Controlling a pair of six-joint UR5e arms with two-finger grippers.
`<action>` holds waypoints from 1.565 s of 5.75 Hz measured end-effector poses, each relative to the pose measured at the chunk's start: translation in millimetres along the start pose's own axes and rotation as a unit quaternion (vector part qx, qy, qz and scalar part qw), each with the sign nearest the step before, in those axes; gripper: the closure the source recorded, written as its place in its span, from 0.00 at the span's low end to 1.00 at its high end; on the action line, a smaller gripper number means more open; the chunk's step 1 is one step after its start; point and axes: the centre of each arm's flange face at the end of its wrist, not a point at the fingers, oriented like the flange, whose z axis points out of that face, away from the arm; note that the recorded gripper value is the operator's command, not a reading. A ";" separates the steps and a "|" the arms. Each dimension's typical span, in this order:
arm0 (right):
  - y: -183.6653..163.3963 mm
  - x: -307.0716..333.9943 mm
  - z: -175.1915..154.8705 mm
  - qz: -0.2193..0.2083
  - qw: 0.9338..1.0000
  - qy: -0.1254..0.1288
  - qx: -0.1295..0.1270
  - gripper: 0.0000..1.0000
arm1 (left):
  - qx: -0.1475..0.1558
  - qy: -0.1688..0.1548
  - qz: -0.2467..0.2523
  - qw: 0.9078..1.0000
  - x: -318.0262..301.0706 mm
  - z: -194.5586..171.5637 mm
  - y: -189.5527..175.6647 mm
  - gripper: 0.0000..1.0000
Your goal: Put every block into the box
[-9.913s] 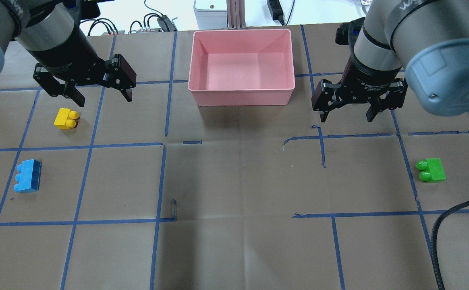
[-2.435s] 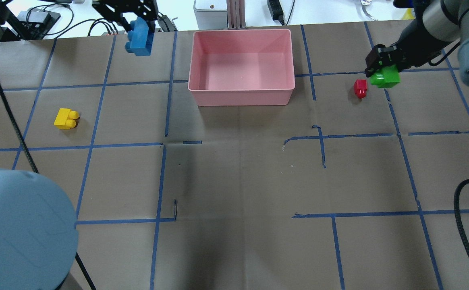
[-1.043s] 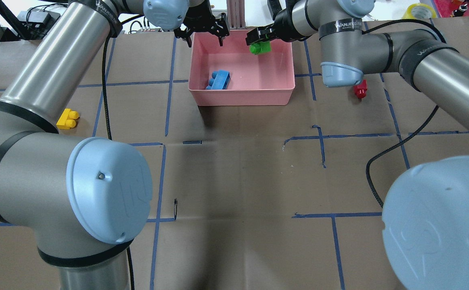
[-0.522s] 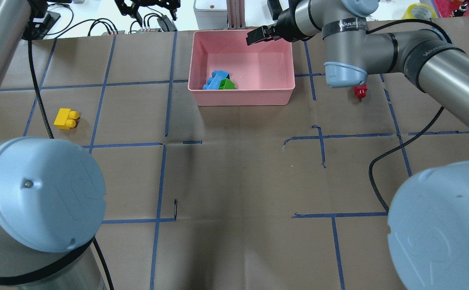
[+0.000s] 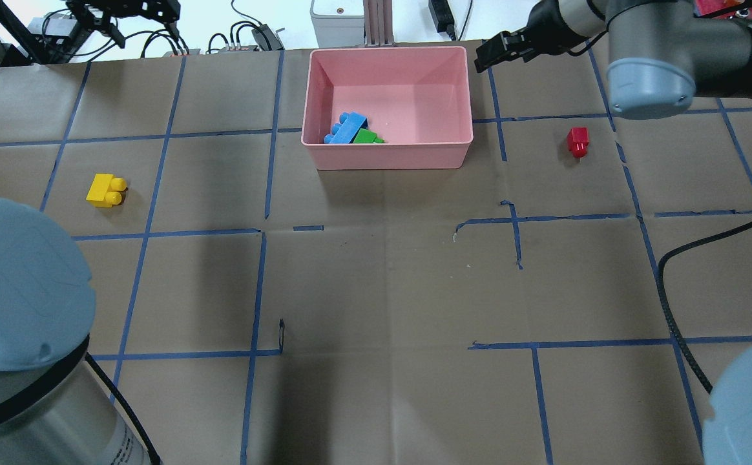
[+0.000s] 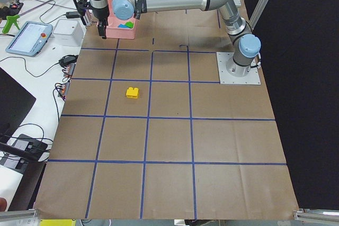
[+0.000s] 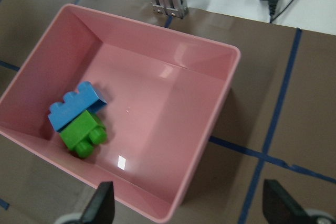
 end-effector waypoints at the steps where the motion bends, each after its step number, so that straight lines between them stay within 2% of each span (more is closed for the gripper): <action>1: 15.7 25.7 -11.2 0.016 0.995 0.076 -0.056 0.00 | -0.012 -0.001 0.021 1.000 -60.9 -0.1 21.6 0.00; 2: 29.2 42.5 -5.3 0.049 0.986 0.128 -0.099 0.01 | -0.029 -0.005 0.047 0.998 -104.8 8.9 45.1 0.01; 3: 38.7 56.2 15.4 0.093 0.976 0.157 -0.115 0.01 | -0.041 -0.012 0.074 0.996 -137.5 30.1 63.7 0.01; 4: 42.9 72.4 48.0 0.121 0.972 0.169 -0.109 0.01 | -0.046 -0.015 0.085 0.995 -157.8 60.3 76.6 0.01; 5: 45.8 92.1 85.6 0.133 0.971 0.173 -0.097 0.01 | -0.043 -0.018 0.087 0.995 -165.2 93.6 86.2 0.01; 6: 50.0 106.7 118.8 0.139 0.972 0.166 -0.088 0.01 | -0.038 -0.020 0.074 0.996 -164.4 123.4 94.4 0.01; 7: 54.7 112.9 142.0 0.142 0.974 0.152 -0.085 0.01 | -0.043 -0.015 0.056 0.997 -162.5 147.1 100.0 0.01; 9: 64.5 123.3 166.3 0.143 0.976 0.144 -0.082 0.01 | -0.049 -0.010 0.047 0.998 -163.3 187.4 99.8 0.01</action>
